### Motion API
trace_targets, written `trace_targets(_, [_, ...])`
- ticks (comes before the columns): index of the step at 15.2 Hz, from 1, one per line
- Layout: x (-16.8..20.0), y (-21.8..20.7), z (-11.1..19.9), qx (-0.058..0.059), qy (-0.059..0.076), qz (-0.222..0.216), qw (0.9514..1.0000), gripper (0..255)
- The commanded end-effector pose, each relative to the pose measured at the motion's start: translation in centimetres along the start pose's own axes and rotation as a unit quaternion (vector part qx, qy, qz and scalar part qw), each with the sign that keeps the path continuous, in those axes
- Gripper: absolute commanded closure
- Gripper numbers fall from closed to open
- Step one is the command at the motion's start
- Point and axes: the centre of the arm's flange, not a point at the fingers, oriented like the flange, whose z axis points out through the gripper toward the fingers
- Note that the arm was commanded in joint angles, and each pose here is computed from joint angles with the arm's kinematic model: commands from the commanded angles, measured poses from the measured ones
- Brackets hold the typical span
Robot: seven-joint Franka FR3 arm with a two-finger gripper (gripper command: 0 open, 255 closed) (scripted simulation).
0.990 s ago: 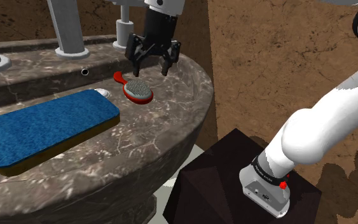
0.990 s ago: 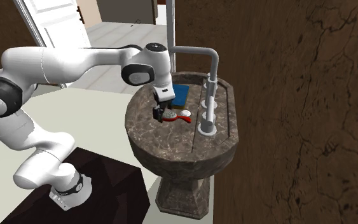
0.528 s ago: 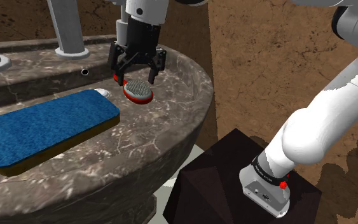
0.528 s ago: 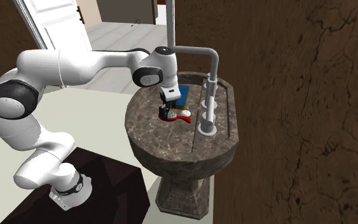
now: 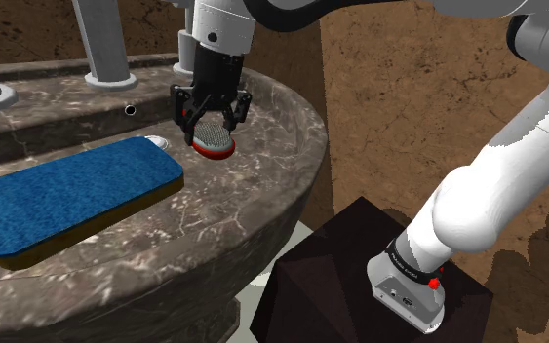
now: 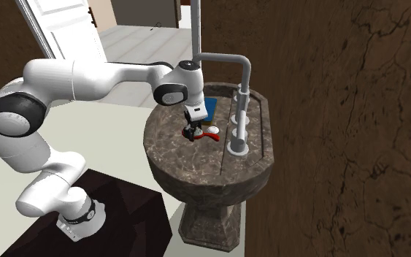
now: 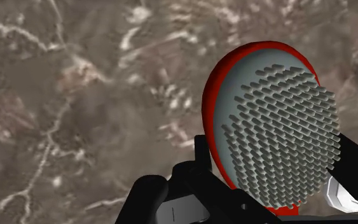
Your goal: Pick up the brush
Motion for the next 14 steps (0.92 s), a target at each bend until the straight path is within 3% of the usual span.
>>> trace_targets(1, [0.0,0.0,0.1,0.000,0.000,0.000,1.0000,255])
trace_targets(7, [0.0,0.0,0.1,0.000,0.000,0.000,1.0000,255])
trace_targets(14, [-0.1,-0.4,-3.6,0.000,0.000,0.000,1.0000,255])
